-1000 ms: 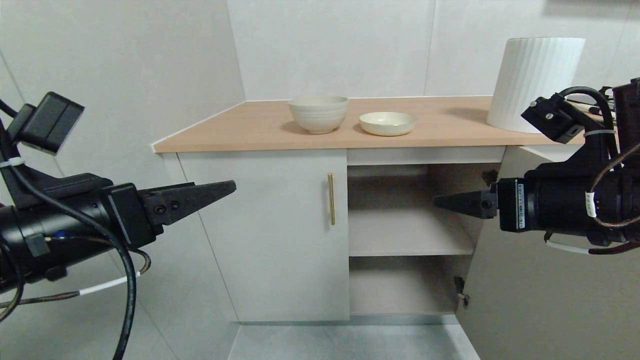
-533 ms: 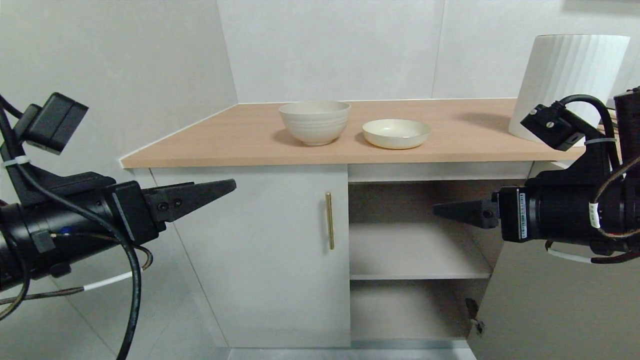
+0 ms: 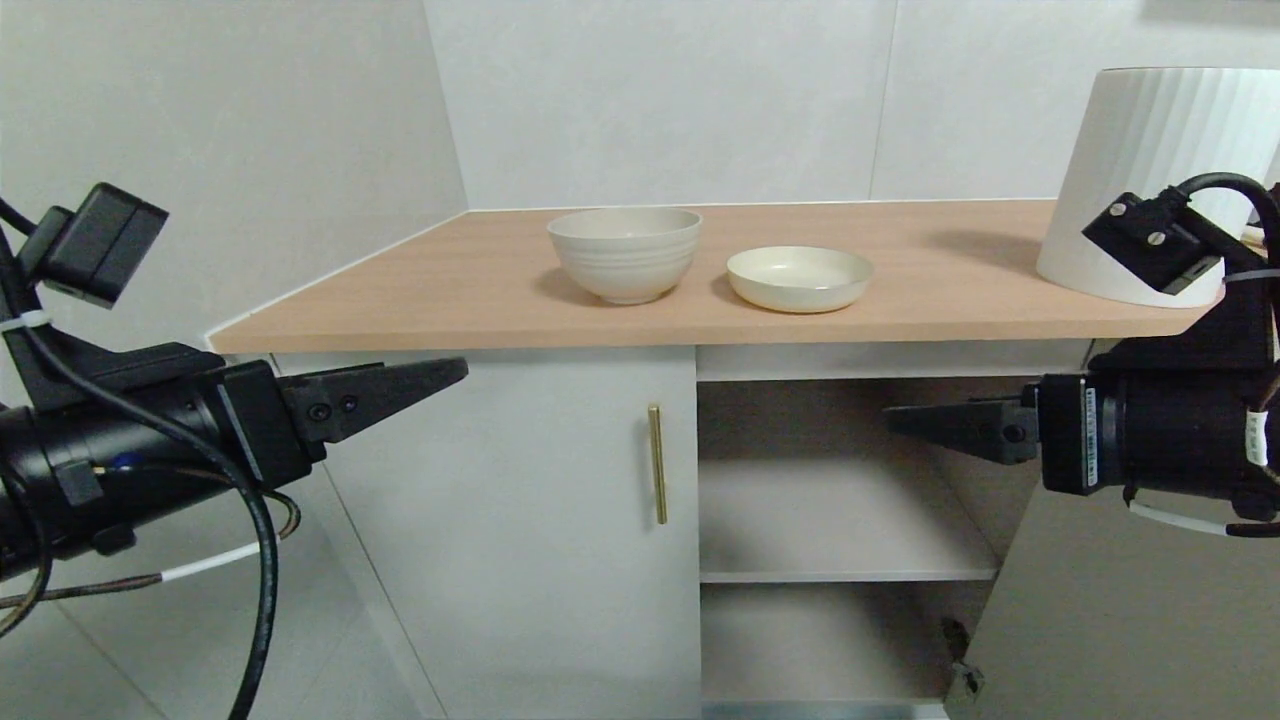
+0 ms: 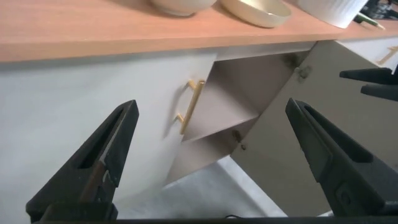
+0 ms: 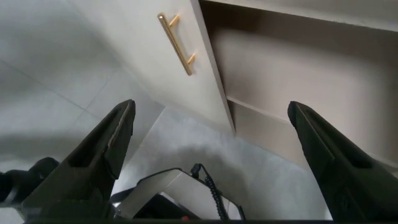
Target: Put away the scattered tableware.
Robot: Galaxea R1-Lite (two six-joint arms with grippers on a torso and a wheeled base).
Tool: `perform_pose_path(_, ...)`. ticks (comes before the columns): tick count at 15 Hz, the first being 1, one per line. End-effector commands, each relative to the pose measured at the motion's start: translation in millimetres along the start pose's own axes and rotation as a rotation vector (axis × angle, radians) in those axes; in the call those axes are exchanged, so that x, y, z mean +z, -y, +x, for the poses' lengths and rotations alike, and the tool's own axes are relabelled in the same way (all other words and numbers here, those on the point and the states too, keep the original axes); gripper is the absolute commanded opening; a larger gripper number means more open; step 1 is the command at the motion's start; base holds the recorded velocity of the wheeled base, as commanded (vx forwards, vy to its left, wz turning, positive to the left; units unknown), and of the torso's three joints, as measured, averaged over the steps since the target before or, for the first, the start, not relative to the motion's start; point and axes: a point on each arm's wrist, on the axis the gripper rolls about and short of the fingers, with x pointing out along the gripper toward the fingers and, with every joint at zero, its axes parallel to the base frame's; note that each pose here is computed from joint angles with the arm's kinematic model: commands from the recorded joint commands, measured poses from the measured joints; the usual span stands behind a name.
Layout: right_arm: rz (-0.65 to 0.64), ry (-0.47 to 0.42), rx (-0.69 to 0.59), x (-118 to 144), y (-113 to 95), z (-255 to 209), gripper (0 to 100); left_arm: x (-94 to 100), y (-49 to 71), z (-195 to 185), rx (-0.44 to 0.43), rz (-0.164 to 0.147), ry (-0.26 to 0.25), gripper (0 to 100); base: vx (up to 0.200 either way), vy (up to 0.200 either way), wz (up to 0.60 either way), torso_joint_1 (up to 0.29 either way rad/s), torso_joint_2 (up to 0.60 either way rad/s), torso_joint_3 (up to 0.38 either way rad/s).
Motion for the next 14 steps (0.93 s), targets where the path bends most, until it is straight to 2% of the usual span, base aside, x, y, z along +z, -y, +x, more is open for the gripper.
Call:
perform_pose_path(1, -0.002, 0.002, -0.001, -0.4, 0.1, -0.6, 100, -0.7, -1.0, 2.3, 0.002, -0.003, -0.006, 100, 0.0, 0.0, 0.0, 0.036, -0.19, -0.168)
perform_pose_path(4, -0.008, -0.009, -0.003, -1.7, 0.6, 2.6, 100, -3.9, -2.9, 7.6, -0.001, -0.01, -0.032, 100, 0.0, 0.0, 0.0, 0.08, -0.25, -0.268)
perform_pose_path(11, -0.007, -0.023, -0.01, -3.1, 1.6, 7.5, 100, -10.1, -9.9, 22.9, 0.013, -0.025, -0.078, 100, 0.0, 0.0, 0.0, 0.147, -0.48, -0.299)
perform_pose_path(14, -0.016, -0.024, -0.018, -2.1, 3.4, 14.5, 100, 0.0, -9.9, 32.4, 0.011, -0.023, -0.071, 100, 0.0, 0.0, 0.0, 0.181, -0.47, -0.289)
